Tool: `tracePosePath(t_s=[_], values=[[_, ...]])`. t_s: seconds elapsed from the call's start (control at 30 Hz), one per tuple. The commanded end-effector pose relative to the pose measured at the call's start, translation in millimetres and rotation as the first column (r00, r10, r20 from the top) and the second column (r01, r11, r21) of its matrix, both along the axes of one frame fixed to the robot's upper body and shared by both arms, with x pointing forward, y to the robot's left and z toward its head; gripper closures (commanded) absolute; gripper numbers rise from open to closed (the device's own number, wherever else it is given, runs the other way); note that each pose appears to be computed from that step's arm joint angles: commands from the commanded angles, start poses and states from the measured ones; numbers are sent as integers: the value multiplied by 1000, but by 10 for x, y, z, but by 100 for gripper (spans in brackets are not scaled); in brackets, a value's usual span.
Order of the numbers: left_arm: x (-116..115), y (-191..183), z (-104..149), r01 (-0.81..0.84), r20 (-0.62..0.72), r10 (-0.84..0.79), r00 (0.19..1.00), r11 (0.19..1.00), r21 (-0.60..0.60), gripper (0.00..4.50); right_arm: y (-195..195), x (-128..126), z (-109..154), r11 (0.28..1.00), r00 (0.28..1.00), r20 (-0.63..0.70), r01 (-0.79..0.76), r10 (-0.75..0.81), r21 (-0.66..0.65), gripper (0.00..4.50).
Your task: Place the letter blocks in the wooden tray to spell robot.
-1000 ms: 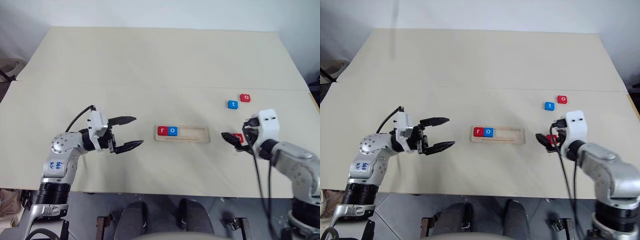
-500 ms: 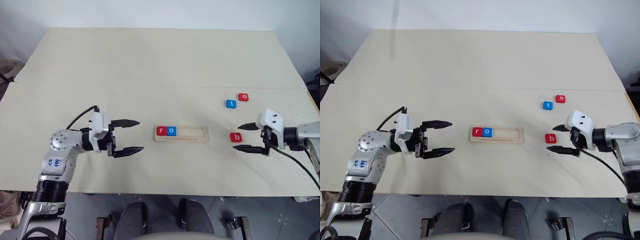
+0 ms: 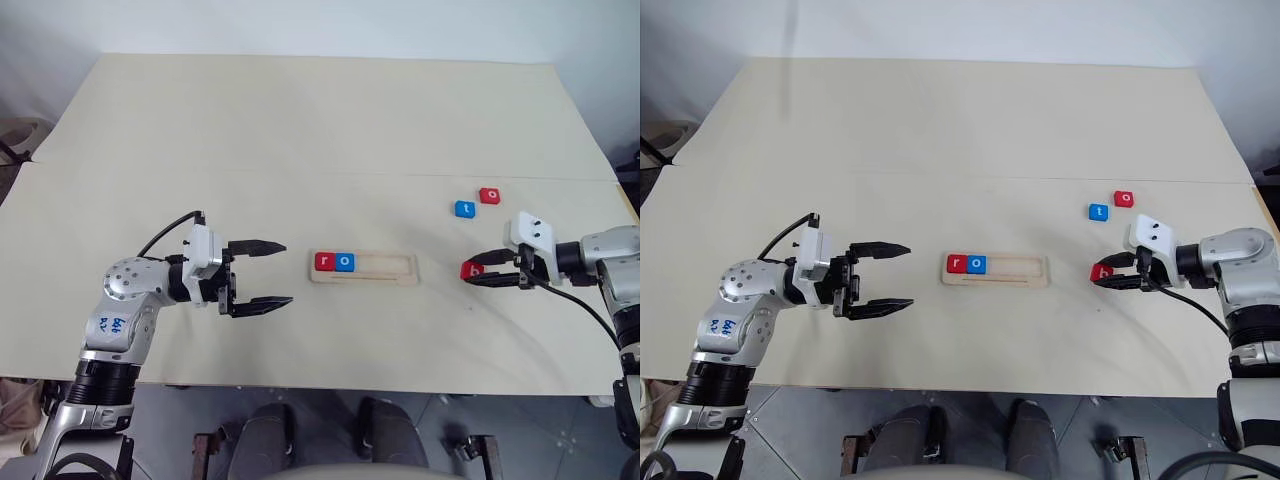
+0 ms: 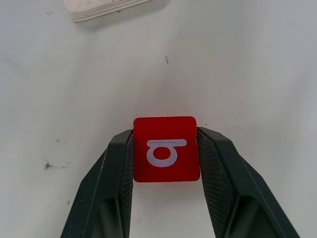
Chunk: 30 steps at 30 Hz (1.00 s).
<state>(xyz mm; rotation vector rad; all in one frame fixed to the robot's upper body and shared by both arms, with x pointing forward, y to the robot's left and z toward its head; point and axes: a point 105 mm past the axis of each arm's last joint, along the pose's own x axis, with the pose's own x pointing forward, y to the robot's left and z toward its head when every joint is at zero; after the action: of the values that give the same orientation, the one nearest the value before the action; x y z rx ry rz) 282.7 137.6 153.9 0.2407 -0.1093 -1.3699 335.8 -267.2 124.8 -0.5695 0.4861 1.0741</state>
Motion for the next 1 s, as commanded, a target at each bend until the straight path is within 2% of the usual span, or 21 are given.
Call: tracePosePath(t_s=[0.03,0.17,0.4,0.77,1.0], values=[[-26,55,95,-27,40,27,999,1000,-16,0,318,72,302,994,996,44,-83,81,65,303],[-21,91,66,-58,34,59,998,998,-18,0,877,10,505,964,970,32,-244,242,107,303],[-45,73,50,-81,34,81,996,997,-17,0,1470,93,518,933,935,42,-354,352,62,303],[-87,85,59,-118,43,119,992,993,-25,0,1727,195,229,912,912,-1,-410,410,16,303],[-99,88,61,-130,43,131,990,991,-29,0,1762,243,210,918,918,7,-397,397,18,303]])
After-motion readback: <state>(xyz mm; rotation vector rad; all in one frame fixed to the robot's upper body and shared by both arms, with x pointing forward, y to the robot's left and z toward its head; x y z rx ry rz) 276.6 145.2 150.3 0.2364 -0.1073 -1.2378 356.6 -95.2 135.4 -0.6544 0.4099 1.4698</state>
